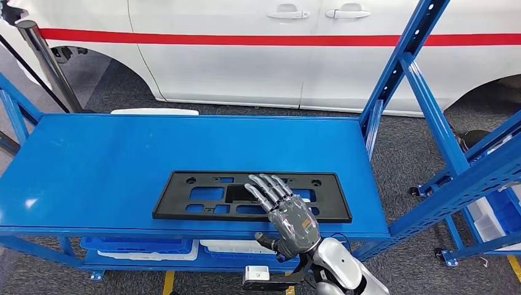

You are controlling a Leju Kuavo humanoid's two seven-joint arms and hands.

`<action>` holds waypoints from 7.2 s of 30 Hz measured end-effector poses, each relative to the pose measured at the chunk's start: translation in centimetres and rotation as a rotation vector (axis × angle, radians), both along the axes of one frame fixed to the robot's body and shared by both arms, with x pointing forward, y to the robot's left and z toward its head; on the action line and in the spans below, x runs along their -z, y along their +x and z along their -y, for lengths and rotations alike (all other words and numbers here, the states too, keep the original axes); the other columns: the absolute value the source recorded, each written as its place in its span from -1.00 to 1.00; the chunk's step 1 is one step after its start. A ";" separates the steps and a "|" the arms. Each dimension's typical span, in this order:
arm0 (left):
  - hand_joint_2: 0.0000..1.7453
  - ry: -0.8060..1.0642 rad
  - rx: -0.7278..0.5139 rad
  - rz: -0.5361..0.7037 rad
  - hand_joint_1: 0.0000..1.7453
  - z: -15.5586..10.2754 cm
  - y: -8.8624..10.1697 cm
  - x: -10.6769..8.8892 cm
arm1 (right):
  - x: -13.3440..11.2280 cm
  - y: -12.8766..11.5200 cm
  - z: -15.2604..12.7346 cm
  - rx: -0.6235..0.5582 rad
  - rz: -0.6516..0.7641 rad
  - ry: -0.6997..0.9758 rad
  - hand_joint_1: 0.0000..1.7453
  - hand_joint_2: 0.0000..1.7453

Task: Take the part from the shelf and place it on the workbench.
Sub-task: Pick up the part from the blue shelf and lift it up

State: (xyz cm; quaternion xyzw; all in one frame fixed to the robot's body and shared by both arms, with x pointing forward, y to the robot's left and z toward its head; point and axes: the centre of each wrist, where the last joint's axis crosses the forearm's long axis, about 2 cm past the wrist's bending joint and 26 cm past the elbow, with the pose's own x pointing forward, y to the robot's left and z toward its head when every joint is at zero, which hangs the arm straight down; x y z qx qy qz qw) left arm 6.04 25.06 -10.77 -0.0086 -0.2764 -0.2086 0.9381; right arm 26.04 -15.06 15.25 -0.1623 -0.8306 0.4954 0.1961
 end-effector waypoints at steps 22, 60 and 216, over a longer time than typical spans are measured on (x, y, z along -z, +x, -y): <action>-1.00 -0.005 -0.004 0.010 -1.00 0.2 0.0 0.0 | 0.5 -1.4 1.5 0.061 0.137 -0.043 -1.00 1.00; -1.00 -0.003 -0.037 0.010 -1.00 0.1 -0.4 0.0 | 1.4 -0.2 6.5 0.190 0.023 -0.220 -1.00 1.00; 1.00 0.009 -0.089 0.015 -1.00 0.5 -0.5 0.0 | -3.0 -5.9 -0.8 0.408 0.469 0.167 1.00 1.00</action>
